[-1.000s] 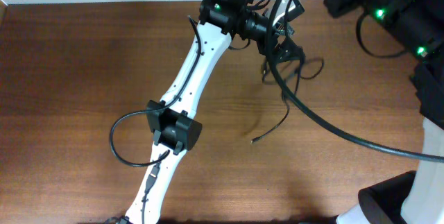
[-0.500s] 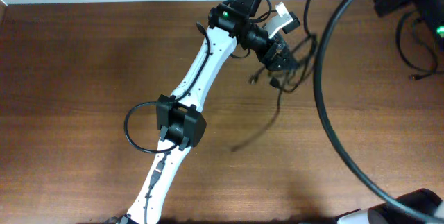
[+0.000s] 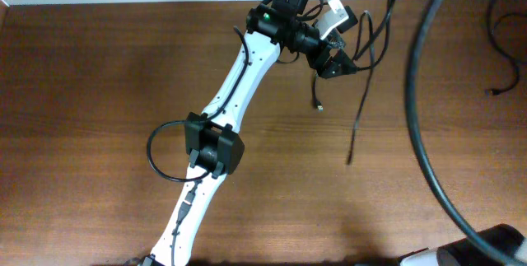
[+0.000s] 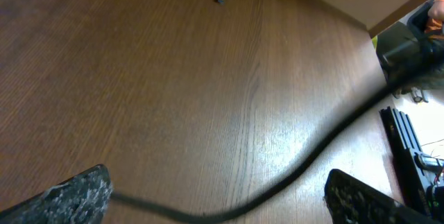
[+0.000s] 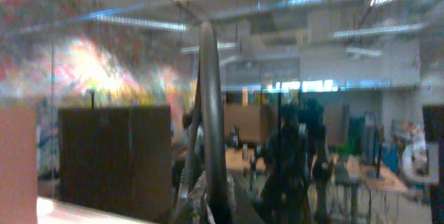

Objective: Untangle cables

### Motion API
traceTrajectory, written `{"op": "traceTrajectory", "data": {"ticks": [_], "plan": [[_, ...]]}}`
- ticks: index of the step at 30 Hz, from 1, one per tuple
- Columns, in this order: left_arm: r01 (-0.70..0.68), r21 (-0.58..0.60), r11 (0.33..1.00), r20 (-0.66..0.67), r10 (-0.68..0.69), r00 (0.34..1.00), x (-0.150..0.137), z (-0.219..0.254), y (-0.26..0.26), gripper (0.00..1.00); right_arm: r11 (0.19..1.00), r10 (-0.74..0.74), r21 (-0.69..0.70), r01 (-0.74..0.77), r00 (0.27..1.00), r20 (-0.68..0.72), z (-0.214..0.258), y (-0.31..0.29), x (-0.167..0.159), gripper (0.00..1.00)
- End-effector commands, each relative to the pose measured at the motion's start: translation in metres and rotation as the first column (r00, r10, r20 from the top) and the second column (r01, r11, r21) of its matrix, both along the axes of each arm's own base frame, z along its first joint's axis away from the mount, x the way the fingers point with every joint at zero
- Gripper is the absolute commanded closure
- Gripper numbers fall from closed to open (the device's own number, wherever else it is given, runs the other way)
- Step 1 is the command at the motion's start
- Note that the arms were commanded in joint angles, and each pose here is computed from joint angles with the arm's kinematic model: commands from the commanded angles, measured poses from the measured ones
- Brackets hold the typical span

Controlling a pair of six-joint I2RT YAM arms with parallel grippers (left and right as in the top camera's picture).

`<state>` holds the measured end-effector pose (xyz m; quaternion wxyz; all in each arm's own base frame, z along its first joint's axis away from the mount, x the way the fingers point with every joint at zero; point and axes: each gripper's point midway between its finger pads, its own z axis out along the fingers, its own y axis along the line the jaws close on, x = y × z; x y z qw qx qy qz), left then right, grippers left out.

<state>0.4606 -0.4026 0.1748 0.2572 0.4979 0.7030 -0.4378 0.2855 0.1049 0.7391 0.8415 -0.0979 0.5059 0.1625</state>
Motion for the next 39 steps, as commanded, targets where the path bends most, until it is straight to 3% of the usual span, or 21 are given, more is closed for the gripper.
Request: {"op": "traceTrajectory", "data": {"ticks": [1, 5, 12, 13, 15, 16, 18, 25, 35, 39], "plan": [[-0.022, -0.008, 1.0, -0.002, 0.022, 1.0, 0.007, 0.005, 0.008, 0.01, 0.998, 0.011, 0.066, -0.018, 0.994, 0.108, 0.03, -0.016, -0.045, 0.96], [-0.015, -0.026, 1.0, 0.01, 0.015, 1.0, 0.008, 0.009, 0.007, 0.01, 0.997, -0.006, 0.075, -0.004, 0.99, 0.144, 0.038, -0.025, -0.065, 0.96], [0.151, -0.252, 0.956, 0.037, -0.146, 0.989, -0.011, 0.05, -0.005, 0.01, 0.997, -0.058, 0.062, 0.054, 0.996, 0.067, 0.022, -0.028, -0.048, 0.96], [0.157, -0.257, 0.954, 0.038, -0.152, 0.988, -0.012, 0.051, -0.006, 0.05, 0.997, -0.058, 0.062, 0.054, 0.996, 0.066, 0.022, -0.028, -0.047, 0.96], [0.161, -0.257, 0.953, 0.036, -0.157, 0.987, -0.014, 0.051, -0.008, 0.32, 0.997, -0.058, 0.061, 0.054, 0.996, 0.064, 0.021, -0.028, -0.047, 0.96], [0.165, -0.259, 0.952, 0.034, -0.162, 0.986, -0.015, 0.052, -0.008, 0.3, 0.997, -0.058, 0.061, 0.054, 0.996, 0.065, 0.022, -0.028, -0.048, 0.96], [0.186, -0.273, 0.944, 0.03, -0.185, 0.982, -0.022, 0.054, -0.012, 0.01, 0.997, -0.058, 0.059, 0.055, 0.996, 0.06, 0.021, -0.028, -0.047, 0.96], [0.313, -0.348, 0.884, 0.06, -0.312, 0.948, -0.057, 0.068, -0.034, 0.01, 0.997, -0.057, 0.052, 0.055, 0.997, 0.043, 0.017, -0.027, -0.044, 0.96], [0.381, -0.377, 0.844, 0.055, -0.39, 0.919, -0.087, 0.073, -0.054, 0.01, 0.997, -0.066, 0.026, 0.066, 0.998, 0.021, 0.01, -0.026, -0.041, 0.96], [0.363, -0.335, 0.87, 0.063, -0.363, 0.929, -0.086, 0.065, -0.062, 0.01, 0.997, -0.071, 0.014, 0.07, 0.997, 0.008, 0.007, -0.025, -0.038, 0.96]]}}
